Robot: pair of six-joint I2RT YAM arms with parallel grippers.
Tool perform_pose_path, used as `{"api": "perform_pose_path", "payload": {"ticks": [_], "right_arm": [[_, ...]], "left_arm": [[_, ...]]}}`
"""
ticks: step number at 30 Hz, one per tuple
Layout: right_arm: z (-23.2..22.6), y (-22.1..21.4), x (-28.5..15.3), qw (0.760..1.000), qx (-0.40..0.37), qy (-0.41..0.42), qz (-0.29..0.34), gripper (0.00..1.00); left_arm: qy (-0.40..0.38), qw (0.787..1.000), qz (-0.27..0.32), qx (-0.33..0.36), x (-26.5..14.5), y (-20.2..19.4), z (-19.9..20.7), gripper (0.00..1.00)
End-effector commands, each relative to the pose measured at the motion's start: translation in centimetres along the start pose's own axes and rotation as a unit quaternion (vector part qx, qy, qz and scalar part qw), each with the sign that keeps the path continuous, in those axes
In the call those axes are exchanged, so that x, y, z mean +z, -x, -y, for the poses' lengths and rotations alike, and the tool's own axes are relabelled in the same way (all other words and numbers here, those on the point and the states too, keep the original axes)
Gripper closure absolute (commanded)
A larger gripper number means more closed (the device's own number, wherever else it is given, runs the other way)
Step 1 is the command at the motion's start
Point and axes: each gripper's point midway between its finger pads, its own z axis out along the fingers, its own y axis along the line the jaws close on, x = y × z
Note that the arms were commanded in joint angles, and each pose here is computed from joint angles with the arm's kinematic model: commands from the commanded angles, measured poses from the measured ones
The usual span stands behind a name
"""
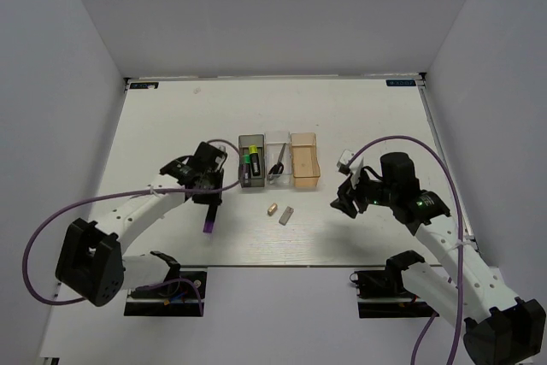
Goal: Sort the stationery into containers
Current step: Pick up the pen from the center of the board, then place the pen in the storage box.
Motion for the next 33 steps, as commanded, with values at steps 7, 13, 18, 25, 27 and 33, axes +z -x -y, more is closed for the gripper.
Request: {"api": "perform_pose_path", "payload": {"ticks": [7, 13, 18, 25, 27, 33], "right_arm": [[0.9, 0.1, 0.0, 0.999, 0.017, -0.028, 0.007, 1.0], [2.0, -0.1, -0.1, 0.998, 0.02, -0.057, 0.004, 0.92], [2.1, -0.5, 0.0, 0.998, 0.02, -0.061, 0.004, 0.84], [2.2, -0.4, -0.1, 0.998, 0.019, -0.063, 0.01, 0.85], [2.1, -0.4, -0.1, 0.998, 0.023, -0.061, 0.01, 0.85], [1.9, -0.7, 0.1, 0.998, 0.028, -0.054, 0.008, 0.81]], "left_arm": [[-0.101, 0.986, 0.132, -0.021, -6.7, 13.4, 7.7, 1.0], [-0.075, 0.987, 0.137, -0.038, -3.2, 17.5, 9.3, 1.0], [-0.064, 0.985, 0.155, -0.05, -2.0, 20.1, 9.7, 1.0], [-0.068, 0.984, 0.153, -0.06, -0.6, 21.7, 10.5, 1.0], [-0.069, 0.983, 0.156, -0.065, -0.8, 22.4, 10.6, 1.0], [-0.048, 0.985, 0.151, -0.074, 0.0, 23.9, 9.6, 1.0]]}}
